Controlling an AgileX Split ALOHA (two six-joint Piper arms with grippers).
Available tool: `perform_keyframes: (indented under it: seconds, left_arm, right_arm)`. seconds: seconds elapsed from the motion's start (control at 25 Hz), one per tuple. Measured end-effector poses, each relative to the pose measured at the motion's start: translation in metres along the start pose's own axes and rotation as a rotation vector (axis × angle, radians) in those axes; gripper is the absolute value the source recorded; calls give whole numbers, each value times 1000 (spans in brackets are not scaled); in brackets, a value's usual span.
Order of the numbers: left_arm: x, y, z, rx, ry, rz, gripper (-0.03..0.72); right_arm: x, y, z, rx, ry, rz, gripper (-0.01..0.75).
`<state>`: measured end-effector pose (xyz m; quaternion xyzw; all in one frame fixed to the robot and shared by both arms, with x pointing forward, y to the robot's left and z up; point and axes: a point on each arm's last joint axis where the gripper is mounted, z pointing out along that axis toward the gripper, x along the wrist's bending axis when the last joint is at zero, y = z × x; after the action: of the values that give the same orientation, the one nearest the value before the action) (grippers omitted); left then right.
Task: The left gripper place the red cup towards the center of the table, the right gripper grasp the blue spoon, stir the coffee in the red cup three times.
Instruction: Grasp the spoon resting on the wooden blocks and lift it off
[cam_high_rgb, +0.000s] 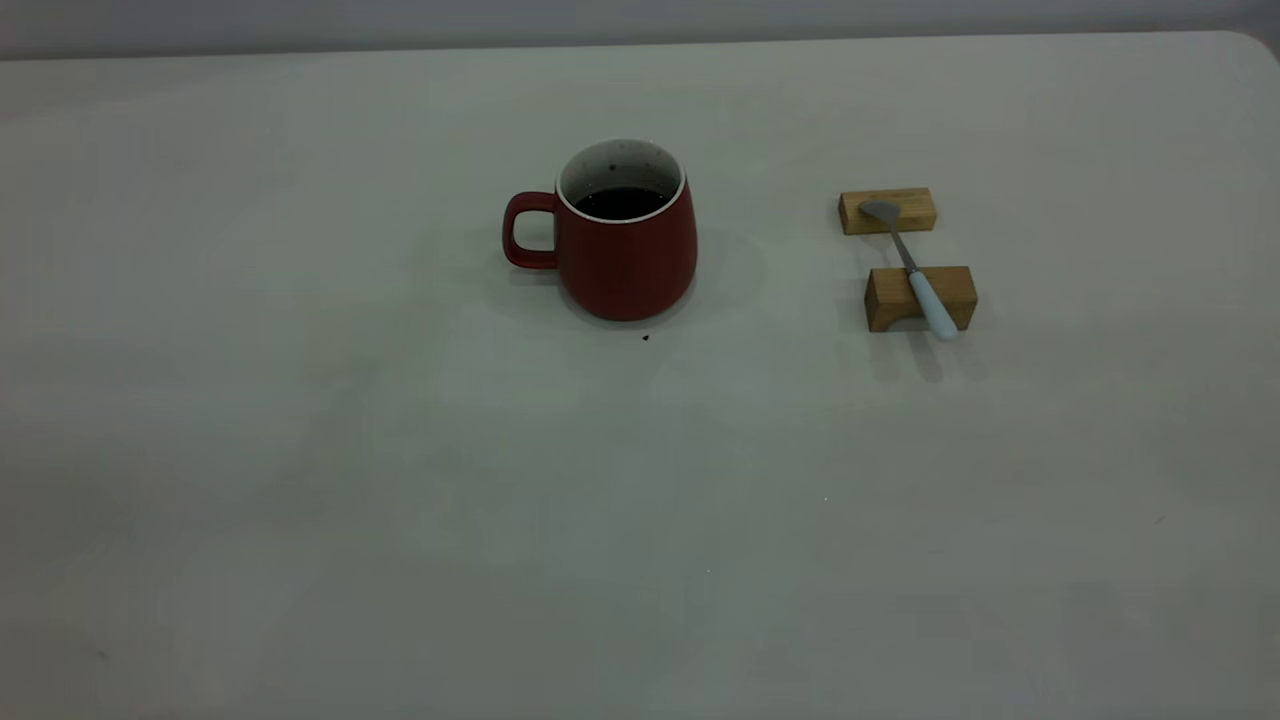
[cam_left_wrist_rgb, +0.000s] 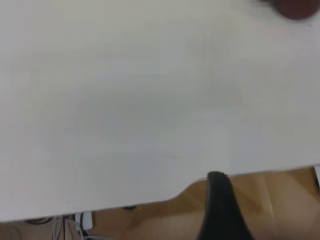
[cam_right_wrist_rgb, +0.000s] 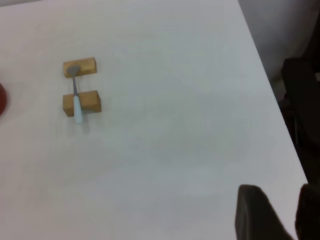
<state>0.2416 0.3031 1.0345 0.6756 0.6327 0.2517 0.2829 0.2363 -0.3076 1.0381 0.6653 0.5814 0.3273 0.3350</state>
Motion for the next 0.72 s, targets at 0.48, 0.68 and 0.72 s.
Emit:
perform_keyframes:
  seconds: [0.48,0.68,0.72]
  left_arm:
    - [-1,-8,-7,-76,150,-149,551]
    - [-3,-15,-12,-120,157,-153,551]
    - [-3,-15,-12,-120,157,-153,551]
  right_arm:
    - [1,1,1,-5,9,-34,240]
    - [7,18,9,36,41,-86,241]
    - [9,24,12,36,49,-92,244]
